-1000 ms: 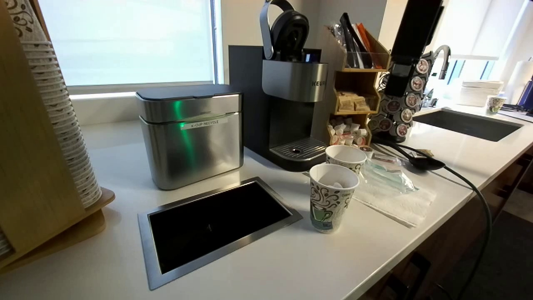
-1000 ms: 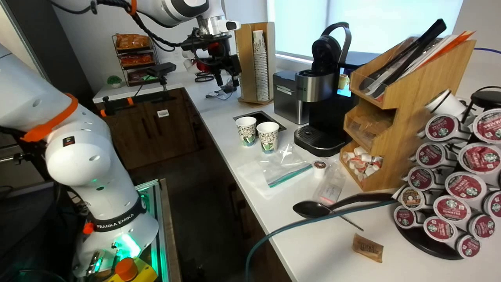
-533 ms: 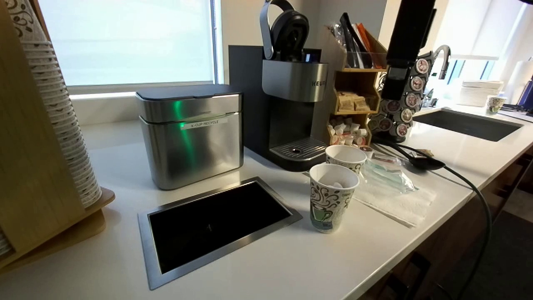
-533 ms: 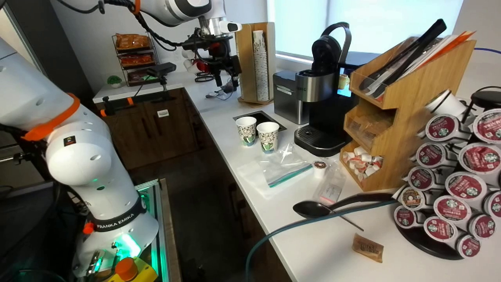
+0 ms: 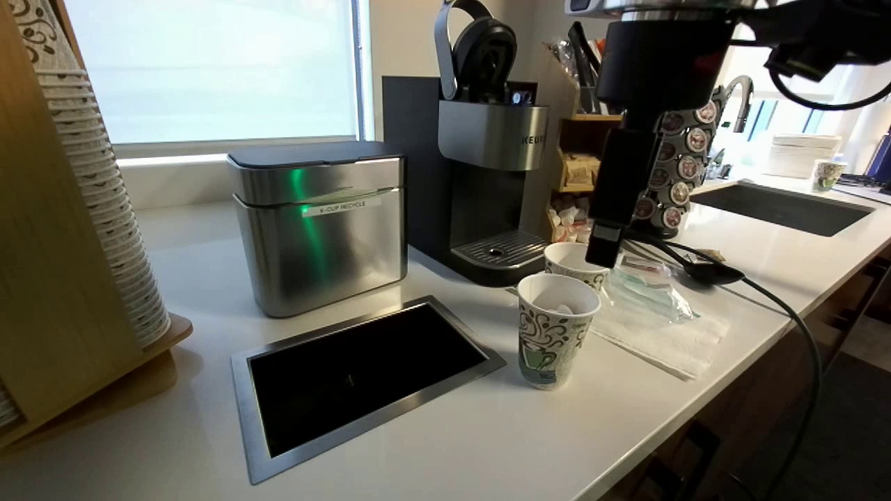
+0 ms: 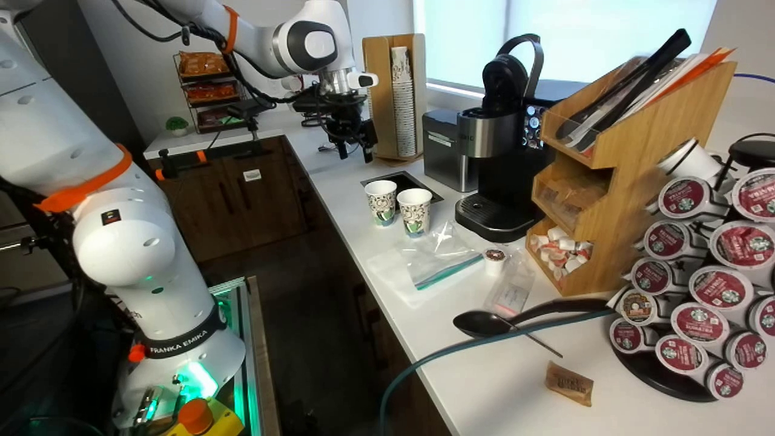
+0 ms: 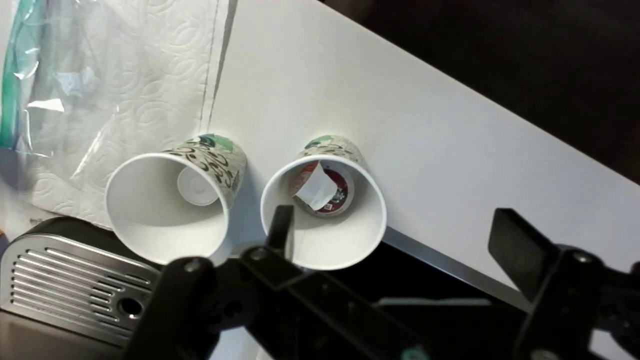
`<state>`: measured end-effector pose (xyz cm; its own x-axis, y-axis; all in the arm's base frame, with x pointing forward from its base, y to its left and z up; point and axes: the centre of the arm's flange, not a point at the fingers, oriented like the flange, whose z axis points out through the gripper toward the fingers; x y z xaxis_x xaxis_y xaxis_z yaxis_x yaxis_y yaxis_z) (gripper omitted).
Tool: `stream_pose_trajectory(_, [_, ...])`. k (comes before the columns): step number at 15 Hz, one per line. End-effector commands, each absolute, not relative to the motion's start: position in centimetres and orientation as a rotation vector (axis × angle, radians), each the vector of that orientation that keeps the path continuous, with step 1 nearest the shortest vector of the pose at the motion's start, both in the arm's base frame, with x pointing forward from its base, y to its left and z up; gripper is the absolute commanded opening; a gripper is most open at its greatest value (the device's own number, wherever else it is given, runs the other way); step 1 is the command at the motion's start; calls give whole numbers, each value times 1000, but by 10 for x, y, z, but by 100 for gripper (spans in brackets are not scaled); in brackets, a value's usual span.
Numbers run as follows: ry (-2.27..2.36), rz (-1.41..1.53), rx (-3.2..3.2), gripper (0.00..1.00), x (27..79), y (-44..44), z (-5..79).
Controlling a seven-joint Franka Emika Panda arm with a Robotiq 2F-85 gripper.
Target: Put the item in the cup into the other cup
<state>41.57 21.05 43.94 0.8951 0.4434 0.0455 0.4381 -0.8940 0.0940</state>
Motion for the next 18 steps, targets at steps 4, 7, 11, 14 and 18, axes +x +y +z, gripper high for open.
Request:
stream_pose_trajectory(4, [727, 128, 2997, 100, 425, 208, 427])
stream_pose_trajectory(7, [810, 108, 2969, 100, 436, 199, 395])
stream_pose_trajectory(11, [924, 58, 2942, 100, 447, 203, 359])
stream_pose_trajectory(14, [1002, 32, 2924, 100, 443, 217, 338])
stream_pose_trajectory(18, [1102, 20, 2843, 100, 437, 234, 331])
